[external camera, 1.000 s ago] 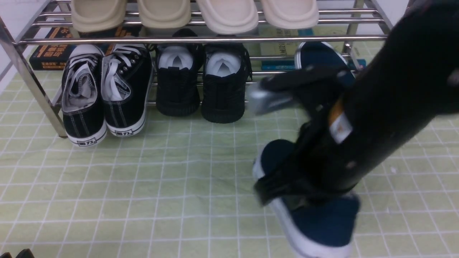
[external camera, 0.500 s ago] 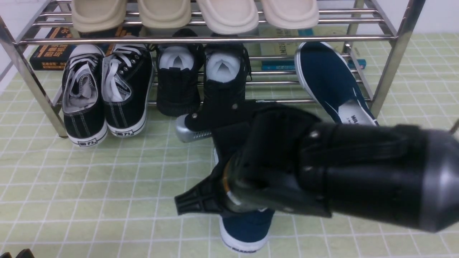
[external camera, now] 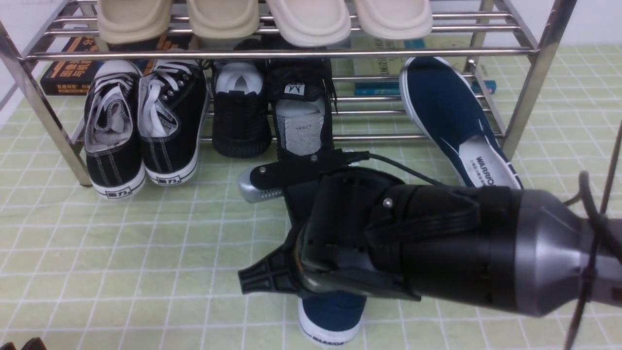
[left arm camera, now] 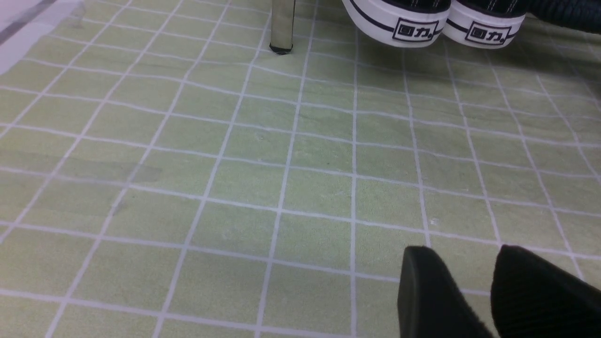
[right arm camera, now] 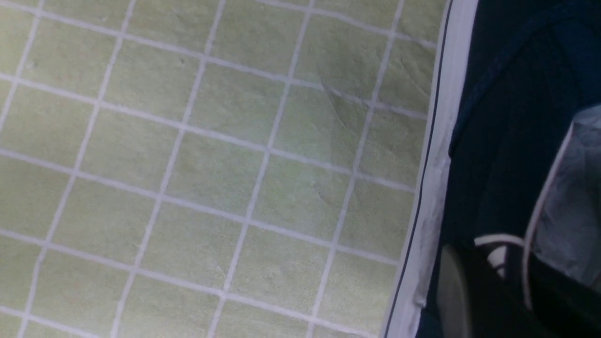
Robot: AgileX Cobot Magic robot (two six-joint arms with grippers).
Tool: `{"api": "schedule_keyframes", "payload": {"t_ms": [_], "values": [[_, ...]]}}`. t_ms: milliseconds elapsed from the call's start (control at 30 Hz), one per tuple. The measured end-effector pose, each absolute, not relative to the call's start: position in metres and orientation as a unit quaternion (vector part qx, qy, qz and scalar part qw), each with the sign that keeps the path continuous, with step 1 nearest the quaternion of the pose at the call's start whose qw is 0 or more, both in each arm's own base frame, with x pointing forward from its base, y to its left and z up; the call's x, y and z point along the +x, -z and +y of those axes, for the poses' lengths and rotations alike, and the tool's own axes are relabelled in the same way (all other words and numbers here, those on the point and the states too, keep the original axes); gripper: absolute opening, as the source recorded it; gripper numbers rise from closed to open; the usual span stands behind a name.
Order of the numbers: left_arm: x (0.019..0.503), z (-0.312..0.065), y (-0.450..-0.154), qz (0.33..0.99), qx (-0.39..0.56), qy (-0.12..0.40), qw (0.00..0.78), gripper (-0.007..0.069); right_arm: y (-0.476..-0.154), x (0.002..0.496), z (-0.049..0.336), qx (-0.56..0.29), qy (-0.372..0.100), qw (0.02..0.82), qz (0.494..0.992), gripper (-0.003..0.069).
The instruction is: Take the shoes off the shelf with your hand from the green coffee tablecloth.
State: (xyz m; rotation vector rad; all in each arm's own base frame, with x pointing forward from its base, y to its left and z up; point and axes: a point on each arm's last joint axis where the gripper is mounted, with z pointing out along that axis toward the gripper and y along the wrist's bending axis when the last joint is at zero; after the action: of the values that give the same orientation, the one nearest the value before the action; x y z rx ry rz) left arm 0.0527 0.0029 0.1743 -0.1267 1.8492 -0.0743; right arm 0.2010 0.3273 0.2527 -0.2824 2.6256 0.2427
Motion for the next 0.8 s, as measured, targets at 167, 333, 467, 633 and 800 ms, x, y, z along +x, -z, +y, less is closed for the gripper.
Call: {"api": "schedule_keyframes", "payload": {"t_ms": [167,333,467,633,800], "values": [[0.053,0.003,-0.174,0.798,-0.055,0.032,0.6,0.024,-0.278,0.193,0.315,-0.11,-0.099,0.242,0.959,0.0046],[0.053,0.003,-0.174,0.798,-0.055,0.032,0.6,0.024,-0.296,0.185,0.299,-0.119,-0.083,0.234,0.961,0.0049],[0.053,0.003,-0.174,0.798,-0.055,0.032,0.6,0.024,-0.294,0.182,0.29,-0.119,-0.035,0.208,0.97,0.0052],[0.053,0.003,-0.174,0.798,-0.055,0.032,0.6,0.024,-0.272,0.187,0.3,-0.128,-0.023,0.198,0.972,0.0054],[0.053,0.003,-0.174,0.798,-0.055,0.032,0.6,0.024,-0.249,0.195,0.319,-0.143,-0.048,0.206,0.967,0.0055]]}}
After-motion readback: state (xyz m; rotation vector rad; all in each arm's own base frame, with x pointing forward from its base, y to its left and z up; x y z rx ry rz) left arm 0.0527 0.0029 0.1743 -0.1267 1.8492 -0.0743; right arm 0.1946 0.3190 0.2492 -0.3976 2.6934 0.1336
